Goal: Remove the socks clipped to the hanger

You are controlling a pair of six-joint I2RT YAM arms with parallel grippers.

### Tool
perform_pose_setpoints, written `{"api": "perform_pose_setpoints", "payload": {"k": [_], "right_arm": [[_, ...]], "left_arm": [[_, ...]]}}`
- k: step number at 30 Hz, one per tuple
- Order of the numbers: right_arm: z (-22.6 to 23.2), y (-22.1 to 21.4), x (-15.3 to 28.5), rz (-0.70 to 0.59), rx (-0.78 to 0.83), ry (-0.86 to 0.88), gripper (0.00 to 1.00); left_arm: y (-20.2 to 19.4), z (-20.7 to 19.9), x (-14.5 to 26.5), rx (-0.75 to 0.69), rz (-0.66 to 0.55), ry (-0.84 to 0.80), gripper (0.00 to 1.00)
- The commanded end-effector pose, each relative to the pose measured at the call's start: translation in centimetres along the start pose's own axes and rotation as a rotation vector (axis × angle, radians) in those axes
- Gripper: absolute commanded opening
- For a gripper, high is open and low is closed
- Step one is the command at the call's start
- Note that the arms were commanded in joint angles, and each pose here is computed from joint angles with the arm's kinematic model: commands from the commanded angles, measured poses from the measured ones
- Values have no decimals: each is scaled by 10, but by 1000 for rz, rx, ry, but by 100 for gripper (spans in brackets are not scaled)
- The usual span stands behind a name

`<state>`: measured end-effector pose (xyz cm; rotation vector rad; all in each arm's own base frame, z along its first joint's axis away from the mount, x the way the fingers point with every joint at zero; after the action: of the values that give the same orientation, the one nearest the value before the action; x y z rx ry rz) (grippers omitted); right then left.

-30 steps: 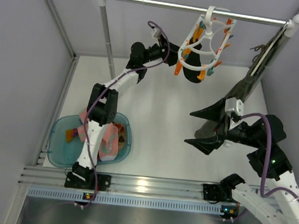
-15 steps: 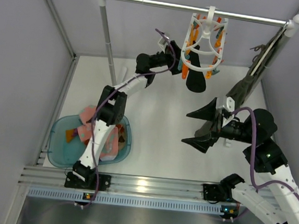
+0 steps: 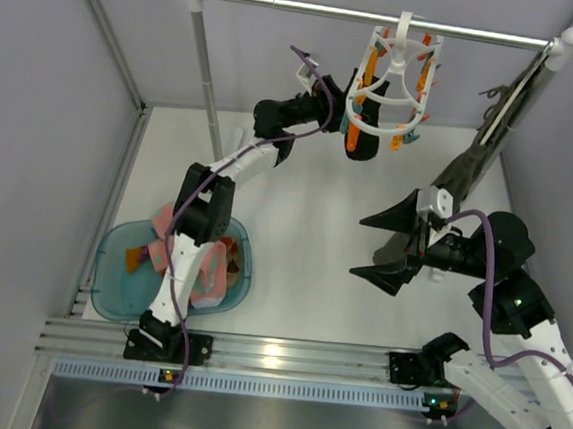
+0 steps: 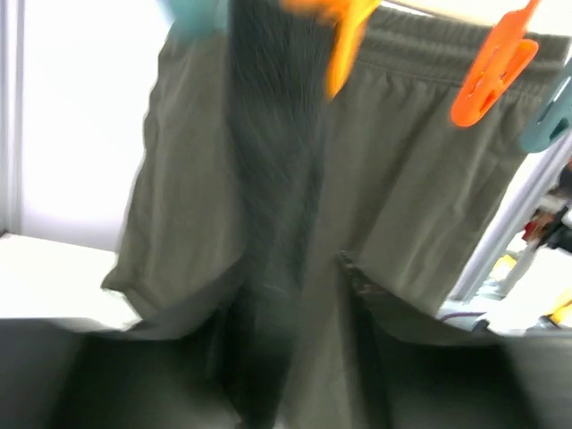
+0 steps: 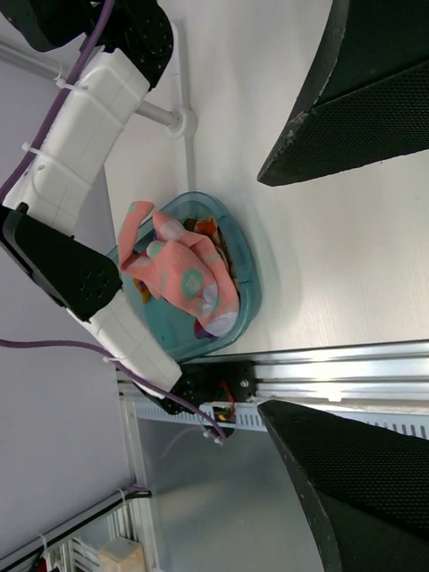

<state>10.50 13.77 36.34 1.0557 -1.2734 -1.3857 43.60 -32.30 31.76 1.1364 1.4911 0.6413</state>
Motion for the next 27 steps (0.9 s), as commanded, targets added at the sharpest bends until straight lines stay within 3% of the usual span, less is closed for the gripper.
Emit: {"api": "perform_pose_setpoints", "payload": {"k": [1,2,4,6,8,9,10,14,15,16,18,22,27], "right_arm": [[1,2,3,-10,31,-8,99],[1,3,3,-13,36,-8,100],[2,5,4,-24,40,-21,99],[3,9,6,-45,43,-34,100],[6,14,9,-73,57,-62,99],[7,16,11,-85,49,-77,99],[7,21,14,-107,57,-113,99],[6,33,20,-165,1,-248,99],[5,39,23,-183,-6,-286,99],[1,43,25,-199,-21,-349,100],[-1,51,27,-212,-61,-412,99],[-10,67,34,-255,-115,-572,99],[-9,93,34,-301,-177,-605,99]], "left_arm": [[50,-48,-13,-215,-83,-108,29],[54,-54,-14,-227,-91,-108,13],[46,-52,-9,-221,-100,-68,0],[57,-66,-6,-272,-144,-28,0],[39,-68,9,-241,-187,91,0],[52,-88,10,-317,-217,109,0],[33,-87,23,-282,-214,184,0],[33,-121,42,-357,-261,400,0],[17,-115,49,-369,-224,558,0],[32,-136,44,-434,-240,591,0],[14,-145,37,-502,-165,752,0],[5,-188,13,-575,-145,832,0],[-21,-230,-29,-684,-85,873,0]]}}
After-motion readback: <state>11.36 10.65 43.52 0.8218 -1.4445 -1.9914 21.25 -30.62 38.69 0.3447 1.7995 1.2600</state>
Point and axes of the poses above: each gripper's point midway between its finger pads, its own x axis back along the fingers, its own z axis along the line the jaws close on, y = z × x, the point moved 9 cm from there along x, back along the fingers, and after that the axes turned 3 degrees about -x, right-handed, at the moved point
